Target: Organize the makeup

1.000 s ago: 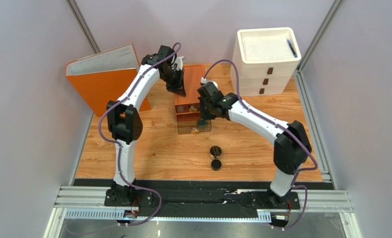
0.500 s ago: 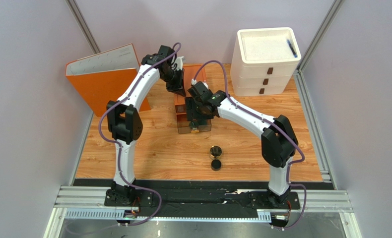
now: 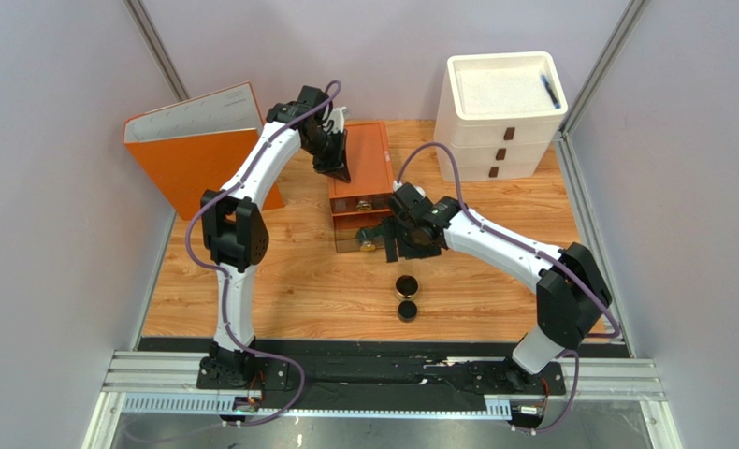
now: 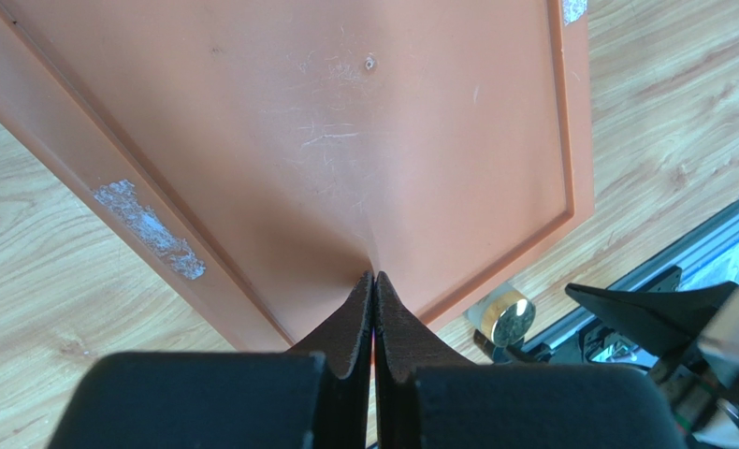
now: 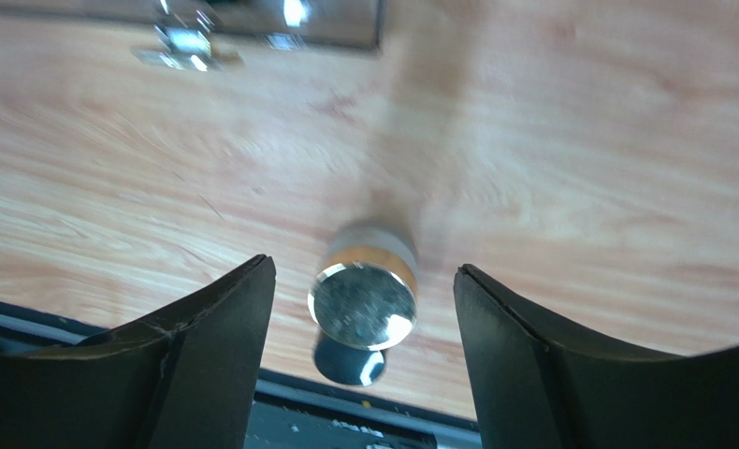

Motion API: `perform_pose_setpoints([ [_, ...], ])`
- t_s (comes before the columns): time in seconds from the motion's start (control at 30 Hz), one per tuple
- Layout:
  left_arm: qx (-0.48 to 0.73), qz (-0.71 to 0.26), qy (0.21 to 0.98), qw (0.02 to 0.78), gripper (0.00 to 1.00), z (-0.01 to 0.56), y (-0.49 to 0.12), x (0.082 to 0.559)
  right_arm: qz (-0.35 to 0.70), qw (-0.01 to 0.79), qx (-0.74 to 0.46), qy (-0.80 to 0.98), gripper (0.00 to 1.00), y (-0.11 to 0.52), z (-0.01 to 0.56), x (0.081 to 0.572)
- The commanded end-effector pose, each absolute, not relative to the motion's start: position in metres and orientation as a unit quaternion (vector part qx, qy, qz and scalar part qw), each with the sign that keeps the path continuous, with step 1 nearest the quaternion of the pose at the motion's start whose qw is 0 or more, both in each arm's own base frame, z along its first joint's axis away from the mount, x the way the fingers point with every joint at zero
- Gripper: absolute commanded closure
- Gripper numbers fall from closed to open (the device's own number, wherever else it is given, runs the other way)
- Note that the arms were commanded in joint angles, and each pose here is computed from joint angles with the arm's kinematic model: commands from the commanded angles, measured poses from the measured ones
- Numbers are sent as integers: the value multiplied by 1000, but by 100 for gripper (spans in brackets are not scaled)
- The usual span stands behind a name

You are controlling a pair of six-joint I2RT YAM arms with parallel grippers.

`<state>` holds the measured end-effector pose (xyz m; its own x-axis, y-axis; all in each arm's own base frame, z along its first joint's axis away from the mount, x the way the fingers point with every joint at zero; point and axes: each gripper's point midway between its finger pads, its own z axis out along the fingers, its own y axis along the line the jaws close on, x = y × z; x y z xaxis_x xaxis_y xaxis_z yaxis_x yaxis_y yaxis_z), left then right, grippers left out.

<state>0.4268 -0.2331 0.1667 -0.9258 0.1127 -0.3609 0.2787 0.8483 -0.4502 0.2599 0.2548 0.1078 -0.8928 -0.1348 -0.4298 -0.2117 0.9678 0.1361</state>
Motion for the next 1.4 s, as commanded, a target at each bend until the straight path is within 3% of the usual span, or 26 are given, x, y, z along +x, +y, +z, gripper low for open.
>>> perform_pose_setpoints([
  [0.0,105,-225,960,129,100,148,-219,412,95,186,-87,974,25,244,98,235],
  [0.47,103,-223,963,114,100,135,-217,405,65,108,-116,985,26,259,41,208],
  [0.57,104,-221,963,116,100,135,-217,405,33,88,-112,989,31,250,29,202],
  [0.67,104,-220,963,116,100,135,-216,406,29,100,-101,989,100,246,33,203],
  [1.07,104,-219,963,117,100,136,-216,406,70,254,-92,960,100,262,122,252],
  [1.37,105,-215,964,115,100,134,-215,405,77,289,-105,948,100,302,143,298],
])
